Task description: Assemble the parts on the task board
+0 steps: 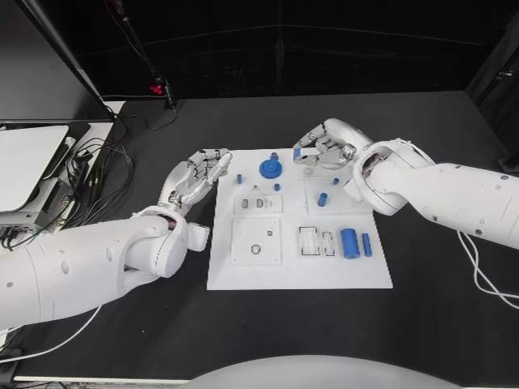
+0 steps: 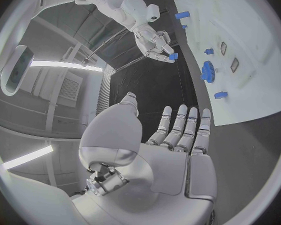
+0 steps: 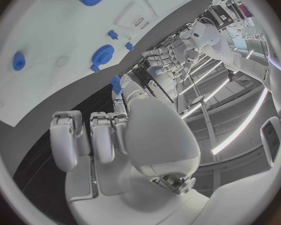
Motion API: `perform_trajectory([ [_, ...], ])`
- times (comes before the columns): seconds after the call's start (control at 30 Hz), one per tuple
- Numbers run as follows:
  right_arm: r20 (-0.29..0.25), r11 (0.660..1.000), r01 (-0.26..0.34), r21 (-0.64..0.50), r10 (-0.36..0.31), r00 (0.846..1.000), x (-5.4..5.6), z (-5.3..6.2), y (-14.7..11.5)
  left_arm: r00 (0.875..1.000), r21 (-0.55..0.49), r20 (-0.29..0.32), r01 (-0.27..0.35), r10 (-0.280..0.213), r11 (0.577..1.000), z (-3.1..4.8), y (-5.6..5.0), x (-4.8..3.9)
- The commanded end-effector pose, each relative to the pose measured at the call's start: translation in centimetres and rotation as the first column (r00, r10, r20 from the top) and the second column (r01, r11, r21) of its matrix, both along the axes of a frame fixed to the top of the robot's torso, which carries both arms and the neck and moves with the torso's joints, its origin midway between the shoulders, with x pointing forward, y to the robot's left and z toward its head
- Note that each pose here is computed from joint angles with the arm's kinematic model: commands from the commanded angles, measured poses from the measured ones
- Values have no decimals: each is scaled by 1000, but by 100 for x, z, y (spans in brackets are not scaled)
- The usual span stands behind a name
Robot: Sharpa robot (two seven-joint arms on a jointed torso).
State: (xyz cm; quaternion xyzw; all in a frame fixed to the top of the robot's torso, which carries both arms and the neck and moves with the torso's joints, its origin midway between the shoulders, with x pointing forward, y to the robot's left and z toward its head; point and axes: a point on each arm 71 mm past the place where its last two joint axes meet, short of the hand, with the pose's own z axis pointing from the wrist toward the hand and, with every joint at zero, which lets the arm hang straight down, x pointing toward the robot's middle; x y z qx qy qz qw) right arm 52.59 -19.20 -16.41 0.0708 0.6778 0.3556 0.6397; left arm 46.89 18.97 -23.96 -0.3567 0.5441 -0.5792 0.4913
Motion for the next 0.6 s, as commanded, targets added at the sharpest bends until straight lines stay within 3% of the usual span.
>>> perform_trajectory([
  [0.03,-15,999,3,-33,-4,1000,-25,4,125,964,-64,265,44,-26,997,200,-15,-54],
  [0.37,-40,998,-42,-40,41,998,-181,-34,448,964,-62,266,42,-25,997,197,-14,-43],
  [0.6,-70,997,-66,-42,63,996,-324,-144,596,964,-61,266,44,-26,997,194,-31,-35],
])
